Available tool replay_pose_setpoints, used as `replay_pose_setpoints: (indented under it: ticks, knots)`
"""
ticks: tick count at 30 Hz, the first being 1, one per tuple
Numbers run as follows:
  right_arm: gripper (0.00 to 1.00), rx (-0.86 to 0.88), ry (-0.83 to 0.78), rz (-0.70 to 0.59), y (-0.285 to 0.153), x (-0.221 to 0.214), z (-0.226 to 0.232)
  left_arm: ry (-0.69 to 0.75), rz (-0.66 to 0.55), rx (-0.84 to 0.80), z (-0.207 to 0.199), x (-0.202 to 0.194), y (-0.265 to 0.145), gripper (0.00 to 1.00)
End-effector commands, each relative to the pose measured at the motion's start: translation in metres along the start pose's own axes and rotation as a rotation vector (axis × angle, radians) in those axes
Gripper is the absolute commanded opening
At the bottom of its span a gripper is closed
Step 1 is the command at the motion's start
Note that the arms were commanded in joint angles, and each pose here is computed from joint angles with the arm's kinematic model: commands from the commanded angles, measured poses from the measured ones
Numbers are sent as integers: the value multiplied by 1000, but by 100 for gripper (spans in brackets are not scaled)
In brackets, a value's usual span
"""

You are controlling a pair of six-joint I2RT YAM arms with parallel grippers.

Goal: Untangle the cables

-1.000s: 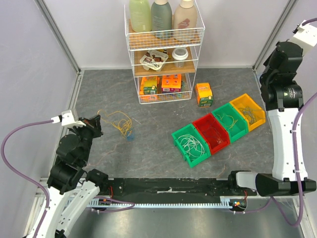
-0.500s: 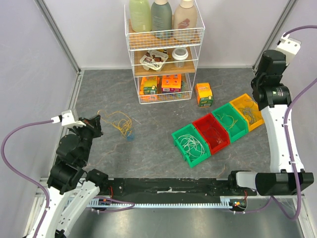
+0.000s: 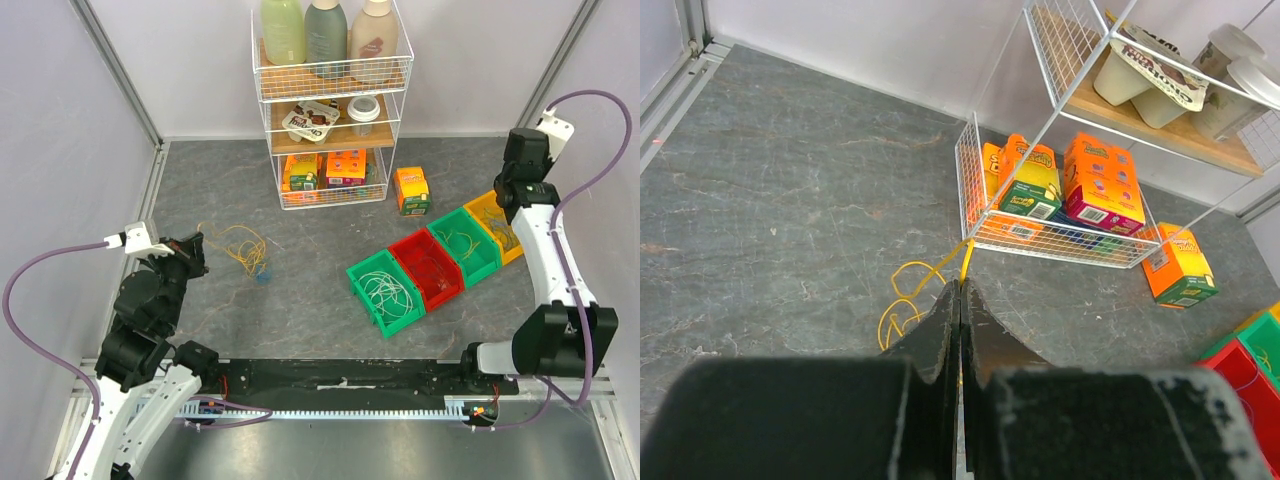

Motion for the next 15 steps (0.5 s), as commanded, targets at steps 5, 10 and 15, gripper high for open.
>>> replay_pose_setpoints:
  ticks: [5, 10, 15]
  knots:
    - [0, 78, 97, 154, 55, -75, 6, -49, -14, -51, -10, 9, -4, 2]
    - [0, 96, 45, 275, 80, -119, 14, -61, 2, -84, -17, 8, -4, 2]
    - [4, 77, -20, 372, 86, -139, 14, -64, 17, -149, -30, 14, -6, 2]
Point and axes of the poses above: each gripper's point midway between its finger pads, its own y axis out along the fingers, its own z axis along the line the jaws close on, x = y × z, the point moved 2 cm from there along -y, back along the fingers, and after that the axes turned 4 degrees about y, right-handed, at the moved point
